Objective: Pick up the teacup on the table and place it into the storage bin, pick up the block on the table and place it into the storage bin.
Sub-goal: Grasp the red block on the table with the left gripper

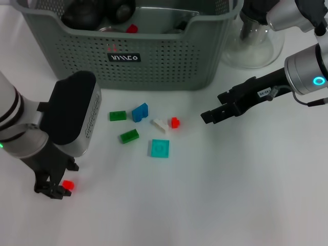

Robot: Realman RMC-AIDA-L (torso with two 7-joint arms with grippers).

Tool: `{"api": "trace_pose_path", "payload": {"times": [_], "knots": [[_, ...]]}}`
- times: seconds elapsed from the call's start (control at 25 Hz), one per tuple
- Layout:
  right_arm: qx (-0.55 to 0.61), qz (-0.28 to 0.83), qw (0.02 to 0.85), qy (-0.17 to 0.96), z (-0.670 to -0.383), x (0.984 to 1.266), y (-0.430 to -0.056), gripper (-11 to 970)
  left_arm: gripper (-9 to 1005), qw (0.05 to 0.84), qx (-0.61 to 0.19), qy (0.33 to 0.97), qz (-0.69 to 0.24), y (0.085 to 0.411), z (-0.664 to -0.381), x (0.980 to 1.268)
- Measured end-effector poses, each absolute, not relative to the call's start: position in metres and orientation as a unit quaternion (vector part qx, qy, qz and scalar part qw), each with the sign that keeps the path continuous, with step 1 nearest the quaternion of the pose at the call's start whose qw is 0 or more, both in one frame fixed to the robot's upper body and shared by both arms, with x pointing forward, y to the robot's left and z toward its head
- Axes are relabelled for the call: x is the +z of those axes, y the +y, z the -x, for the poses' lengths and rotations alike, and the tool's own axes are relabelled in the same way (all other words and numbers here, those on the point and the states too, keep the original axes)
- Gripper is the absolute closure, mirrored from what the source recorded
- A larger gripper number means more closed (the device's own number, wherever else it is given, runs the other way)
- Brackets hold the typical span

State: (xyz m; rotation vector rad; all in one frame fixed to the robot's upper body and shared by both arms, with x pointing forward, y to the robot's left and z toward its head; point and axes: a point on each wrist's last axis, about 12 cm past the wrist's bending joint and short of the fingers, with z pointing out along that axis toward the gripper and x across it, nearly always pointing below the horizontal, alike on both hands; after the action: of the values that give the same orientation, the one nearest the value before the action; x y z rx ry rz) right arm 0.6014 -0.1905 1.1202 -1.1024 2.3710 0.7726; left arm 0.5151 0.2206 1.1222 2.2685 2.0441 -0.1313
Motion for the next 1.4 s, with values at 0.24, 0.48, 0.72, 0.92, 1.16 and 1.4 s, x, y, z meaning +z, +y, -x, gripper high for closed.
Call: {"api": "trace_pose_path", "payload": {"times": [0.24,0.48,0.72,0.92,1.16,1.4], "knots": [[0.275,0.392,0.211,0.852,-0.6028,1.1206,-0.1917,76,431,0.041,-0.042,0.667,-0.742,0.2208,-0.513,1.1194],[0.275,0.391,0.213,0.852,-0.6036,1.121,-0.1922,76,471,0.047,-0.035,0.67,-0.74,0.2229,-0.5126,1.116],[0.275,0.389,0.214,0.853,-0.6042,1.1218,-0.192,76,478,0.051,-0.03,0.67,-0.74,0.2251,-0.5124,1.1129],[0.275,0.389,0.214,0.853,-0.6044,1.1221,-0.1918,76,509,0.052,-0.032,0.671,-0.739,0.2262,-0.5111,1.1123],[0.274,0.39,0.216,0.852,-0.6052,1.1233,-0.1913,75,568,0.053,-0.033,0.671,-0.739,0.2259,-0.5108,1.1128],[0.274,0.388,0.216,0.853,-0.6052,1.1232,-0.1923,75,709,0.051,-0.035,0.671,-0.739,0.2255,-0.5103,1.1125]]}}
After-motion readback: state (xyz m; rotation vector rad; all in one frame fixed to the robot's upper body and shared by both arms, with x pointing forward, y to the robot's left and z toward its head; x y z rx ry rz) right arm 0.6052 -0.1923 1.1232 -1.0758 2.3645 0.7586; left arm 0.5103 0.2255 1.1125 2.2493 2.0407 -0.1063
